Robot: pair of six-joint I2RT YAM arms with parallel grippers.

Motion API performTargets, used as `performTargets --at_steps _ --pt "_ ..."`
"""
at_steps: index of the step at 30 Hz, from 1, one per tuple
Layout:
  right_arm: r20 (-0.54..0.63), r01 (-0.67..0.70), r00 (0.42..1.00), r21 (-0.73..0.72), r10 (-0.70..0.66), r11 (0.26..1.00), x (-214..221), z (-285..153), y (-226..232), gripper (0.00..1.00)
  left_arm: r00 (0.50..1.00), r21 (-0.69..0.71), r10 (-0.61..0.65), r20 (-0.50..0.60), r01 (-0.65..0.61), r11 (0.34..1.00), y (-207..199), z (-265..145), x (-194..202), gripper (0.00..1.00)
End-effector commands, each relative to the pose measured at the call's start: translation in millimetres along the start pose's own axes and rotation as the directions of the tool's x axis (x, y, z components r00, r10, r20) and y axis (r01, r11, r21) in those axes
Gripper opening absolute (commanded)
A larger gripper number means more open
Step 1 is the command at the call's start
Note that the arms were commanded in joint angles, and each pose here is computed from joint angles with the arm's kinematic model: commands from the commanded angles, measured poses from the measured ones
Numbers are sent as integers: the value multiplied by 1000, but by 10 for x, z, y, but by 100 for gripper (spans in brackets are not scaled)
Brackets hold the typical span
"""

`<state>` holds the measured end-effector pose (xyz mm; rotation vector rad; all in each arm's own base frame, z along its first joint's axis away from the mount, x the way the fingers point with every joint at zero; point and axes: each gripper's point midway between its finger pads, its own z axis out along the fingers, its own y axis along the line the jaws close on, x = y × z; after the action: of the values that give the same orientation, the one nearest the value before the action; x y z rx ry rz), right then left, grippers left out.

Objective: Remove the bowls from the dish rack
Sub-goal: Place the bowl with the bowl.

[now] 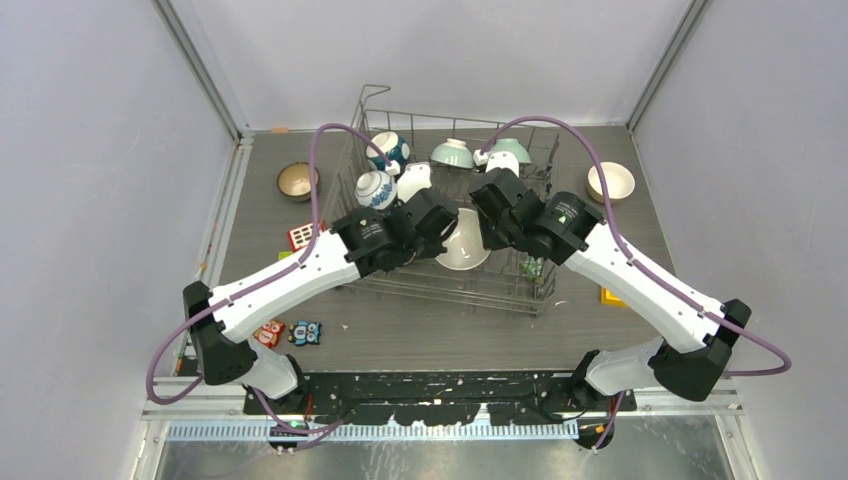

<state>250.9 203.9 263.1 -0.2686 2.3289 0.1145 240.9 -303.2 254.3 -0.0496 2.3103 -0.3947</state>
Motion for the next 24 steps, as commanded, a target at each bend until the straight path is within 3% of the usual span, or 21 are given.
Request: performTargets --at_steps 1,7,8,9,14,17,21,24 --pt "39 -26 999 35 24 999 -98 -29 -76 1 987 109 -131 97 120 987 -267 -197 -415 9" --pt "75 -47 996 56 42 997 -217 -181 -163 1 986 149 -118 116 100 984 -303 -320 -513 76" --pt "79 -46 996 66 41 997 -230 -205 -191 1 985 166 -115 126 93 982 -318 -369 -555 94" --pt "83 -46 996 76 40 996 -245 -230 -225 1 985 185 -105 136 79 980 -334 -423 -597 99" --pt "125 -95 989 127 79 987 -391 -349 -464 1 975 271 -61 216 0 962 -337 -744 -814 100" --pt "194 -212 965 183 176 960 -615 -452 -858 1 961 311 -36 273 -52 949 -274 -898 -878 100" --pt "344 -492 845 202 409 847 -952 -560 -1556 1 933 361 -25 358 -114 926 -93 -1042 -844 100" --pt "463 -628 748 263 475 733 -1129 -602 -2057 1 919 375 -42 391 -118 919 66 -1035 -733 100"
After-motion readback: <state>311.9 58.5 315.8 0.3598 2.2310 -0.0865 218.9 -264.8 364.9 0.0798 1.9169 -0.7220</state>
